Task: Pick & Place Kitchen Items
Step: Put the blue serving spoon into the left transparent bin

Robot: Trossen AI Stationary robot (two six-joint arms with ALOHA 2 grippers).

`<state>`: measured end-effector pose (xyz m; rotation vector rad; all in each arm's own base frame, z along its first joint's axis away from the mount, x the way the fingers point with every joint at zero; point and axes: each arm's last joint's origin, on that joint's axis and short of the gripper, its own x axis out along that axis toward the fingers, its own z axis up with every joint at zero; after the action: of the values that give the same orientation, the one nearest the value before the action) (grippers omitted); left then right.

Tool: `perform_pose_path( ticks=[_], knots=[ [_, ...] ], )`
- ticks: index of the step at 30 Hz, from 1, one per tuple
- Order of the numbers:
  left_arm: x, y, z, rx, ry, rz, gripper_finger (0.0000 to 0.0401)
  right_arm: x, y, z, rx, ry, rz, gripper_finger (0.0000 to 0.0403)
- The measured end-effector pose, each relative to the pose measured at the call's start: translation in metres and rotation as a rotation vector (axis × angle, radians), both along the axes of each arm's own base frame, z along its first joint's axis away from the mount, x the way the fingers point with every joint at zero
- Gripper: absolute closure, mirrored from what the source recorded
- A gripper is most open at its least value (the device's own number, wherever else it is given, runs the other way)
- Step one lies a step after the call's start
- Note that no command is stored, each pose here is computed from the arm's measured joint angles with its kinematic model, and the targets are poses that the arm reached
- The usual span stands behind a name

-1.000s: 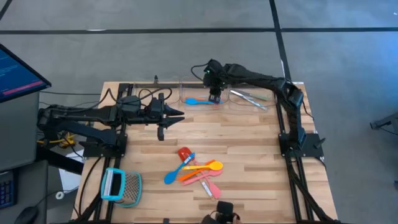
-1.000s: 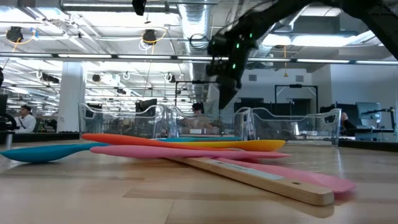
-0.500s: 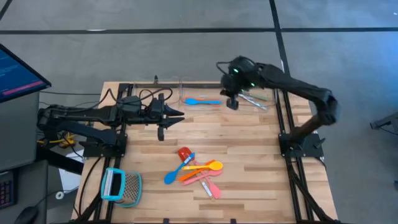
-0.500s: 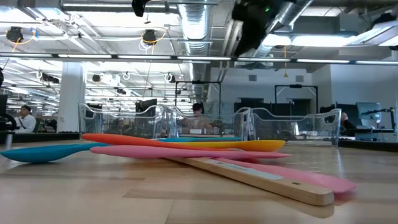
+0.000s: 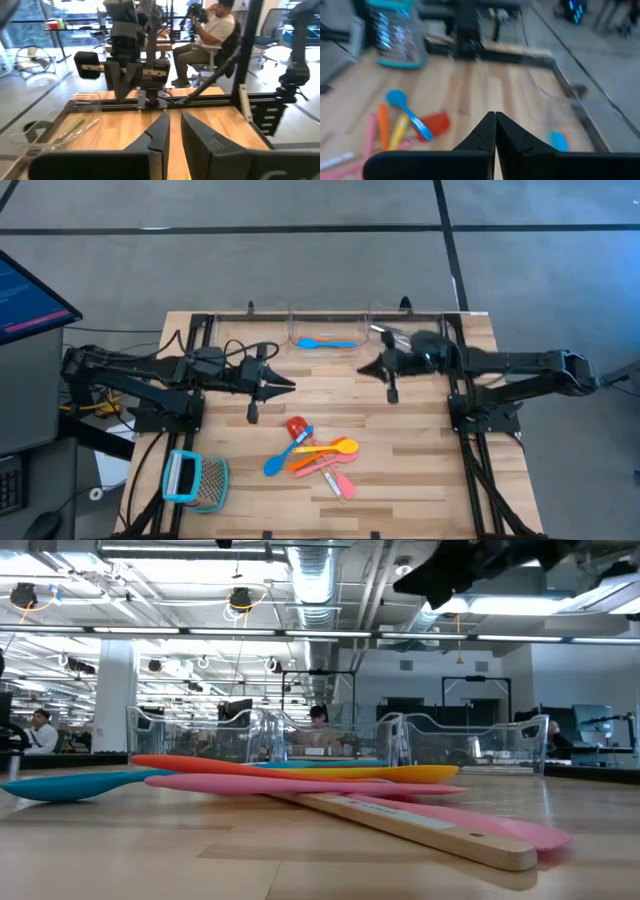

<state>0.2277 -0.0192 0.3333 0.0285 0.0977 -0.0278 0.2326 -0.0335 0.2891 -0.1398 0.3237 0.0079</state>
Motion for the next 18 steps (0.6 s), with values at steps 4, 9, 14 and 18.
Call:
perform_pose_path(
  ticks=[4, 9, 14, 18],
  knots=[
    [-0.001, -0.006, 0.000, -0.001, 0.000, -0.028, 0.0368, -0.005, 0.022, -0.021, 0.040, -0.108, 0.079, 0.0398],
    [-0.001, -0.009, 0.000, -0.002, 0.000, -0.039, 0.0366, -0.010, 0.048, -0.044, 0.092, -0.175, 0.178, 0.0401],
    [-0.001, -0.009, 0.000, -0.002, 0.000, -0.039, 0.0367, -0.015, 0.071, -0.059, 0.132, -0.157, 0.275, 0.0399],
    [0.000, -0.008, 0.002, -0.005, -0.019, -0.030, 0.0367, -0.017, 0.085, -0.061, 0.137, -0.152, 0.339, 0.0401]
  ],
)
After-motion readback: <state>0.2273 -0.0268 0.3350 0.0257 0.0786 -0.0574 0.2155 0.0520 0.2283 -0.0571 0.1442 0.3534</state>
